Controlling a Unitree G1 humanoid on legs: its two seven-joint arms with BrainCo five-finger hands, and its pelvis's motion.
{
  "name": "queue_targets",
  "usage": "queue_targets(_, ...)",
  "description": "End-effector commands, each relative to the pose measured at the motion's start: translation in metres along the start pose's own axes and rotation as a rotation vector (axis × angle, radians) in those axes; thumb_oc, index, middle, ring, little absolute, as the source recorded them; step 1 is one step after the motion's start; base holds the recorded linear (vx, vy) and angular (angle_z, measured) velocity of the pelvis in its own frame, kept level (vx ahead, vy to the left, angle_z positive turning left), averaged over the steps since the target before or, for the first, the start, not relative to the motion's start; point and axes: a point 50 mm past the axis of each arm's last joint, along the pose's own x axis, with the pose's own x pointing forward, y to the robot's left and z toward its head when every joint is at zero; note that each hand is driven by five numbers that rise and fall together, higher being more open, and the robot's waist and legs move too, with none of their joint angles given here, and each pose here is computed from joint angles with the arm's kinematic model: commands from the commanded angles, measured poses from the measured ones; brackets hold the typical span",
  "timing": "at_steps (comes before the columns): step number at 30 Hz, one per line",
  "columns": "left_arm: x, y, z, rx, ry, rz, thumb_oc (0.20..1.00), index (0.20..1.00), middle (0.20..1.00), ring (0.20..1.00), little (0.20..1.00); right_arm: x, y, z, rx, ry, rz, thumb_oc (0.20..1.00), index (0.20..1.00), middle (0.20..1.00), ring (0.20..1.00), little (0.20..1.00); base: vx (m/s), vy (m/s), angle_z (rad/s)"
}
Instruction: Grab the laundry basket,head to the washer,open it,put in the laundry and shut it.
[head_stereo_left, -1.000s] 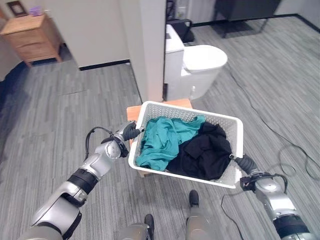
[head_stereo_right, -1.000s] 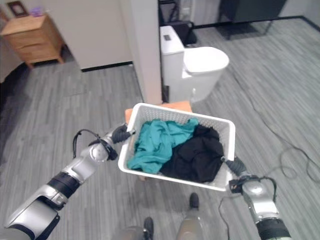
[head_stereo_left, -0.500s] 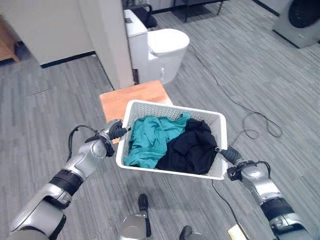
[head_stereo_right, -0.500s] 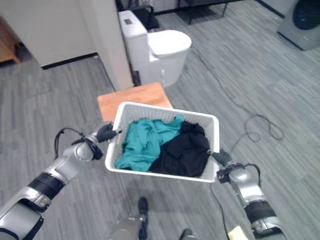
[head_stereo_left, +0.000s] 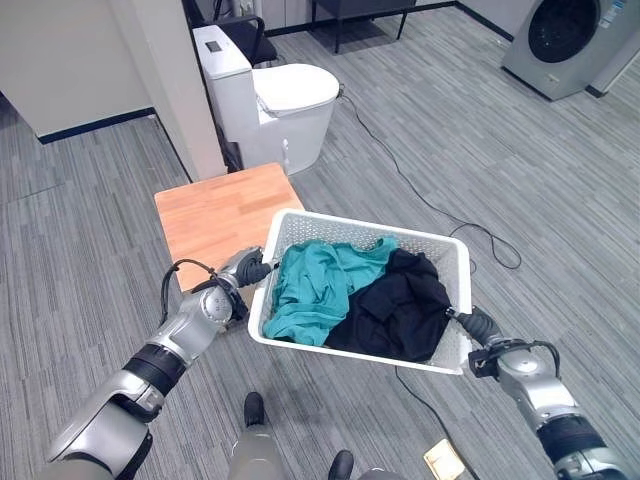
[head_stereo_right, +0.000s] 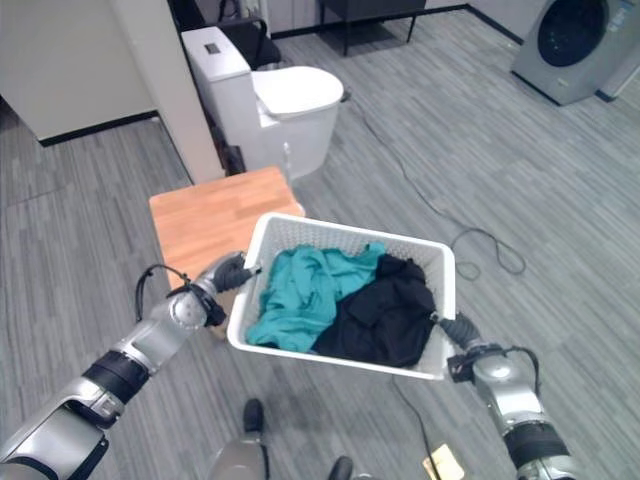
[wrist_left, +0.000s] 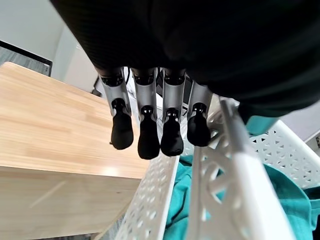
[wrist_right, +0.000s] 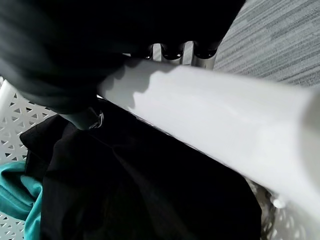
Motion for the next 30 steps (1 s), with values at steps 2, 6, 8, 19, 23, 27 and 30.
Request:
queue_targets(2, 0.019, 0.060, 0.023, 0.026, -0.058, 0.207, 0.200, 0.200, 0.200, 0.200, 0.200, -0.011, -0.048, 0.060, -0.026, -0.253, -0.155, 0.200, 0.200, 0.200, 0.200, 0.200, 0.16, -0.038, 0.14)
queue_targets(6, 0.021, 0.069, 0.024, 0.050, -0.050, 0.228, 0.200, 0.200, 0.200, 0.200, 0.200, -0.004, -0.037, 0.068, 0.010, -0.279, -0.139, 0.200, 0.200, 0.200, 0.200, 0.200, 0.26, -0.005, -0.09)
queue_targets(8, 0.018, 0.072, 0.021, 0.050, -0.046, 0.239, 0.200, 0.200, 0.200, 0.200, 0.200, 0.000, -0.028, 0.071, 0.011, -0.290, -0.113, 0.200, 0.200, 0.200, 0.200, 0.200, 0.28, 0.052, -0.53)
queue_targets(19, 0.013, 0.079, 0.006, 0.078, 0.013, 0.254, 0.200, 0.200, 0.200, 0.200, 0.200, 0.021, 0.017, 0.082, 0.057, -0.285, 0.018, 0.200, 0.200, 0.200, 0.200, 0.200, 0.32, 0.107, -0.37)
queue_targets(23, 0.015, 0.075, 0.009, 0.087, 0.006, 0.234, 0.200, 0.200, 0.200, 0.200, 0.200, 0.019, 0.013, 0.077, 0.082, -0.280, -0.003, 0.200, 0.200, 0.200, 0.200, 0.200, 0.32, -0.043, 0.06)
queue_targets(27, 0.020, 0.068, 0.011, 0.077, 0.013, 0.229, 0.200, 0.200, 0.200, 0.200, 0.200, 0.015, 0.009, 0.077, 0.093, -0.299, -0.018, 0.200, 0.200, 0.200, 0.200, 0.200, 0.42, -0.162, 0.54)
queue_targets(30, 0.020, 0.068, 0.007, 0.094, 0.028, 0.230, 0.200, 0.200, 0.200, 0.200, 0.200, 0.014, 0.012, 0.079, 0.101, -0.313, -0.014, 0.200, 0.200, 0.200, 0.200, 0.200, 0.36, -0.164, 0.63)
